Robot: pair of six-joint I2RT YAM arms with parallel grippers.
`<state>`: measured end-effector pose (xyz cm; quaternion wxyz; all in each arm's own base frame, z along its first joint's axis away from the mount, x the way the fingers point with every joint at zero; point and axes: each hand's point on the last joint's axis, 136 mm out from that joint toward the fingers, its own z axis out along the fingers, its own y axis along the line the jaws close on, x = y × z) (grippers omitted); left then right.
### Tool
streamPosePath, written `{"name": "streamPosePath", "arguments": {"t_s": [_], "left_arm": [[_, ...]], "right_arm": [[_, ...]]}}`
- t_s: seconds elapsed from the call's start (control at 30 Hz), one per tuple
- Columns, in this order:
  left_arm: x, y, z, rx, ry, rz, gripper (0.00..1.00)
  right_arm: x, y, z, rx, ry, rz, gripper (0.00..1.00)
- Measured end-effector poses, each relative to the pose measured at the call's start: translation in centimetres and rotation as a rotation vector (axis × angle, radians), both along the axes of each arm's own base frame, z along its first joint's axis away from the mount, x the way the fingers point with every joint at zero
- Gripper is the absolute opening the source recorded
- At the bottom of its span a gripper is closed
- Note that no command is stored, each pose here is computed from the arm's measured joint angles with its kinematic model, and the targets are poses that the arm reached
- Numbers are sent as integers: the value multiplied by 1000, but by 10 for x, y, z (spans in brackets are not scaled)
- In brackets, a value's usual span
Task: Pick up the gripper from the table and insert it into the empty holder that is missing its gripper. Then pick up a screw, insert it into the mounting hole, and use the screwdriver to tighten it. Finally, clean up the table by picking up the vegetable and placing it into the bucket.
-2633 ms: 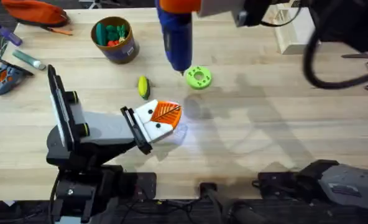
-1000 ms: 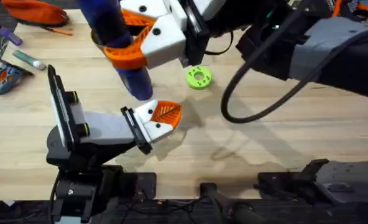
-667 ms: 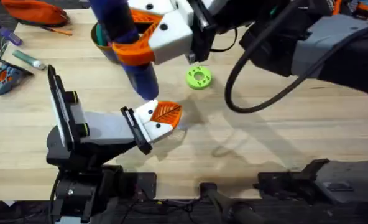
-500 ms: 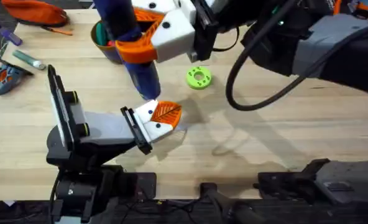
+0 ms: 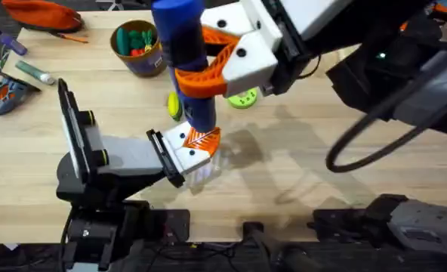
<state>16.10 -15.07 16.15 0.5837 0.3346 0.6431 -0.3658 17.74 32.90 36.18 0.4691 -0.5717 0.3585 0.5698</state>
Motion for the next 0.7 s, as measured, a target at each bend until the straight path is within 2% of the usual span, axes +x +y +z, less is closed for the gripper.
{"name": "streamPosePath", "arguments": {"t_s": [0.2, 0.33, 0.7], "left_arm": [[0, 0, 0, 0, 0, 0, 7], [0, 0, 0, 0, 0, 0, 7], [0, 0, 0, 0, 0, 0, 7]], "right_arm": [[-3, 7, 8, 37, -20, -23, 24], [-15, 17, 10, 51, -26, -9, 24], [-11, 29, -5, 47, -53, -11, 24]]}}
